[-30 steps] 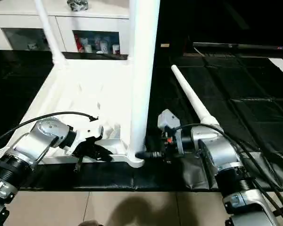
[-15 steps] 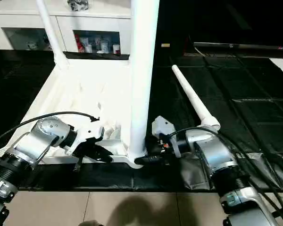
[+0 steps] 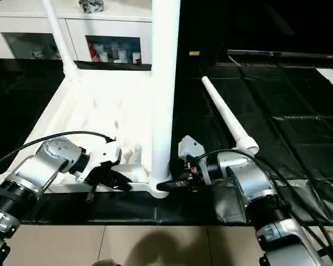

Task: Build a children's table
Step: Rotate leg to tighten

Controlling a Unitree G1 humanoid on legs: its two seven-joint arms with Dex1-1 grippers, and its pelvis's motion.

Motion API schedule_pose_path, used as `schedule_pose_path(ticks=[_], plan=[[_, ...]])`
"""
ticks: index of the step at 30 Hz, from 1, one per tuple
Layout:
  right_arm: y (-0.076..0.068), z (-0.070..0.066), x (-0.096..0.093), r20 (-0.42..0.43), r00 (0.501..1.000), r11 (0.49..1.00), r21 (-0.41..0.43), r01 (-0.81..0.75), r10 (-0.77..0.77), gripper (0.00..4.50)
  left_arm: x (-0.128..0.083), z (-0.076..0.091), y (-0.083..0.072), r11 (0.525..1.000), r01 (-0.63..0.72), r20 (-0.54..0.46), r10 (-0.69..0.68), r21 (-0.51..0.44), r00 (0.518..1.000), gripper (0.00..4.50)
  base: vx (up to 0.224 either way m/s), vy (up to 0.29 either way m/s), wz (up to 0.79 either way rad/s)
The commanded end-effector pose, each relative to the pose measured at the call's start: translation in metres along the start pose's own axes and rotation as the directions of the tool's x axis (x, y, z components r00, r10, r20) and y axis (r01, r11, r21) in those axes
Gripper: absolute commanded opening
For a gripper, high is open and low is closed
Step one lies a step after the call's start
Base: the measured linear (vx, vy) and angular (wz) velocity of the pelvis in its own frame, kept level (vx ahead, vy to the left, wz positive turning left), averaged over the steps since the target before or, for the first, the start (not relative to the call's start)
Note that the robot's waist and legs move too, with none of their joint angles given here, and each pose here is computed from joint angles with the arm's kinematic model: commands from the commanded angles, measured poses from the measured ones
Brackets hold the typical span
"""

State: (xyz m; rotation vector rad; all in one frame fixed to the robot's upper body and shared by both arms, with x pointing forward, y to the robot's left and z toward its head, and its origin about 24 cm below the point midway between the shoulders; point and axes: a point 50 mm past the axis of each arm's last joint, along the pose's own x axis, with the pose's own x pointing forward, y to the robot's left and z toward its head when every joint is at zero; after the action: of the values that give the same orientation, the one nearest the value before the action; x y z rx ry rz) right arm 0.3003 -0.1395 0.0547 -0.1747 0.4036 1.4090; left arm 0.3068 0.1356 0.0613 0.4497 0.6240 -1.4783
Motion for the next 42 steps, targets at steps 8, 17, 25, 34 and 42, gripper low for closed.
schedule_pose_path(ticks=[8, 17, 25, 34, 42], plan=[[-0.030, 0.023, 0.059, 0.040, 0.856, 0.841, 0.218, 0.495, -0.515, 2.64, 0.037, 0.054, 0.028, 0.920, -0.286, 0.205, 0.345, -0.269, 0.916, 0.00, 0.000, 0.000, 0.00], [-0.028, 0.043, 0.083, 0.110, 0.828, 0.822, 0.249, 0.513, -0.550, 3.33, 0.039, 0.068, 0.036, 0.861, -0.379, 0.220, 0.464, -0.339, 0.858, 0.00, 0.000, 0.000, 0.00], [-0.023, 0.036, 0.072, 0.145, 0.842, 0.844, 0.238, 0.480, -0.519, 4.11, 0.031, 0.058, 0.033, 0.876, -0.377, 0.195, 0.443, -0.300, 0.875, 0.00, 0.000, 0.000, 0.00], [-0.016, 0.021, 0.031, 0.173, 0.895, 0.908, 0.166, 0.385, -0.411, 4.45, 0.019, 0.040, 0.024, 0.944, -0.276, 0.181, 0.308, -0.183, 0.934, 0.00, 0.000, 0.000, 0.00], [-0.001, 0.014, -0.004, 0.105, 0.985, 0.989, 0.058, 0.134, -0.139, 4.45, 0.006, 0.022, 0.007, 0.998, -0.056, 0.095, 0.056, -0.007, 0.994, 0.00, 0.000, 0.000, 0.00]])
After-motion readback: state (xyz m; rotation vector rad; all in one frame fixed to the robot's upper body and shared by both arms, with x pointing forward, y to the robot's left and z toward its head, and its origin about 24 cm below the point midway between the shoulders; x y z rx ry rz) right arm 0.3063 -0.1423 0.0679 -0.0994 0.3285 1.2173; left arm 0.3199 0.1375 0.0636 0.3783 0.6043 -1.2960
